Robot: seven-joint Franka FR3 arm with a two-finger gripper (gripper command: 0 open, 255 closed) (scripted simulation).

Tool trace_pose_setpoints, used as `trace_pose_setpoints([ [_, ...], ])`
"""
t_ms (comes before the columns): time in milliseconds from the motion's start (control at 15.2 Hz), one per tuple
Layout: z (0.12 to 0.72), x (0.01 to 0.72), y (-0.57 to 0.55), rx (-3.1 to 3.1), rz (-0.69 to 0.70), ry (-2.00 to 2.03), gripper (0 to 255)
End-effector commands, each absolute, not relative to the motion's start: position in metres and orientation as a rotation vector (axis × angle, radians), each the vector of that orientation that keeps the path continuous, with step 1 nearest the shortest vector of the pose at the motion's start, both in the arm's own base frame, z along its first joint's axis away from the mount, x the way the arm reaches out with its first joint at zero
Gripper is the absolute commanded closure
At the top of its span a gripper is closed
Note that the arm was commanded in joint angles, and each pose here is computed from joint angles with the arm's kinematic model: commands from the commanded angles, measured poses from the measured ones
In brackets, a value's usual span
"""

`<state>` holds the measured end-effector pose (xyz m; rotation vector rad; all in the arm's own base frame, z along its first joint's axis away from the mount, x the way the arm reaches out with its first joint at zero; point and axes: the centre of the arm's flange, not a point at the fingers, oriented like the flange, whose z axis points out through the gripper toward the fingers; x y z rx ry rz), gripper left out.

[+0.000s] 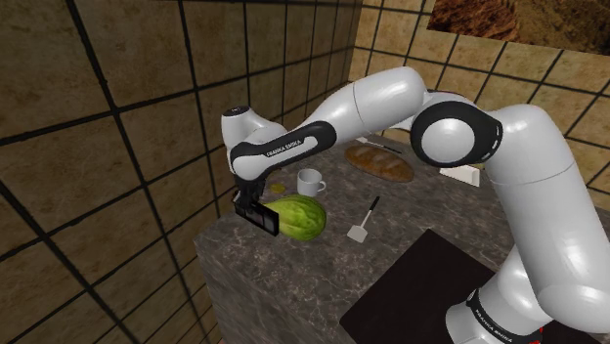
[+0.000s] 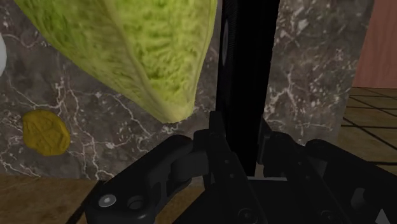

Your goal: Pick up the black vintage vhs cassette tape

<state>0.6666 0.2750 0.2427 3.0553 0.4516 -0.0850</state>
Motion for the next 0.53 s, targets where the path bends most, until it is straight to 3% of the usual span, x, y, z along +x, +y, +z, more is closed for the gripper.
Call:
trace_pose_setpoints([
  [0,0.254,0.666,0.276,3.055,-0.085,0.452,255],
  [462,0.281,0.666,0.276,3.055,-0.085,0.452,255],
])
